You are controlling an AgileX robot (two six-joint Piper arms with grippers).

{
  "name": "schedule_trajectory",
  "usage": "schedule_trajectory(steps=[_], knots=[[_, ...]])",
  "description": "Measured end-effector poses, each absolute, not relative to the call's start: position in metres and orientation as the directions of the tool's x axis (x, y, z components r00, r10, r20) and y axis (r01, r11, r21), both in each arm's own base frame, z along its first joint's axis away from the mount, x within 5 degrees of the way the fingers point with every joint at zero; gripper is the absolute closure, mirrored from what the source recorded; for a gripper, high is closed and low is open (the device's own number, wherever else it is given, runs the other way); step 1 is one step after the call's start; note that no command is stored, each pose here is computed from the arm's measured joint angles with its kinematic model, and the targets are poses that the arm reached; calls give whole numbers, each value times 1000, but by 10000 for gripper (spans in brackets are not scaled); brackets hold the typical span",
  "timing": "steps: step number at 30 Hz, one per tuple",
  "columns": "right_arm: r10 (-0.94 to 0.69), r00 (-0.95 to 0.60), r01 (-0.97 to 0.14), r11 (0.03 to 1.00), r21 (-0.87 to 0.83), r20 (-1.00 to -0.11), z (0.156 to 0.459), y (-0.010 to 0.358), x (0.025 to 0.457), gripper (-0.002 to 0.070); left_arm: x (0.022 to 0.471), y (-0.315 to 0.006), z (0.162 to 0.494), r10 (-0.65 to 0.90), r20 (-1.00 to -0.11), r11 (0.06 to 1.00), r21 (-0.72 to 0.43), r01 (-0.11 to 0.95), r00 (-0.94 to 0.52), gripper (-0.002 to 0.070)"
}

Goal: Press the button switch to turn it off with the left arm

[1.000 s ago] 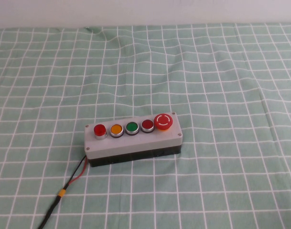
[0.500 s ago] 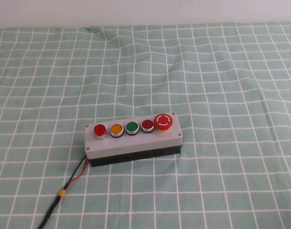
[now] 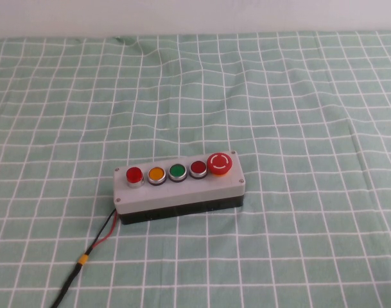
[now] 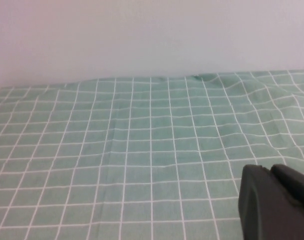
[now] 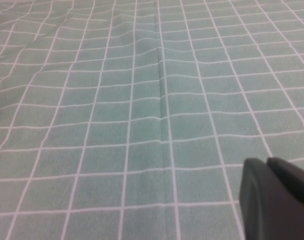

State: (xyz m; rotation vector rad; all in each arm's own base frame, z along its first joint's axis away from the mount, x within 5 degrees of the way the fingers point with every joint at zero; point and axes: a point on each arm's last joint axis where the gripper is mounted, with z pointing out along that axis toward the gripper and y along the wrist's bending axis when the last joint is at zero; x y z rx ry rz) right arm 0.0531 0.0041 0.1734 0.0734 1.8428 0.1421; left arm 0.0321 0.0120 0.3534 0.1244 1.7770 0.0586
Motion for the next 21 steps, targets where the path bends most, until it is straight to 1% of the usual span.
schedule_trajectory(steps=[3,5,9,12,16,18,21], knots=[[124,-273,-23,990,136,-954,173,4,53,694,35,9,320,119,-981,992,114,46,-153,677],[124,-273,-23,990,136,-954,173,4,53,694,38,7,297,101,-987,994,96,46,-127,677],[124,-273,-23,990,136,-954,173,4,53,694,44,3,249,15,-993,999,10,44,-115,677],[124,-273,-23,990,136,-954,173,4,53,694,49,0,221,-41,-991,997,-48,55,-125,677],[124,-273,-23,990,136,-954,173,4,53,694,55,-4,194,-101,-985,991,-112,77,-142,677],[124,-273,-23,990,136,-954,173,4,53,694,56,-5,188,-129,-981,986,-142,82,-147,677],[124,-273,-23,990,136,-954,173,4,53,694,55,-5,185,-143,-976,984,-157,78,-167,677]])
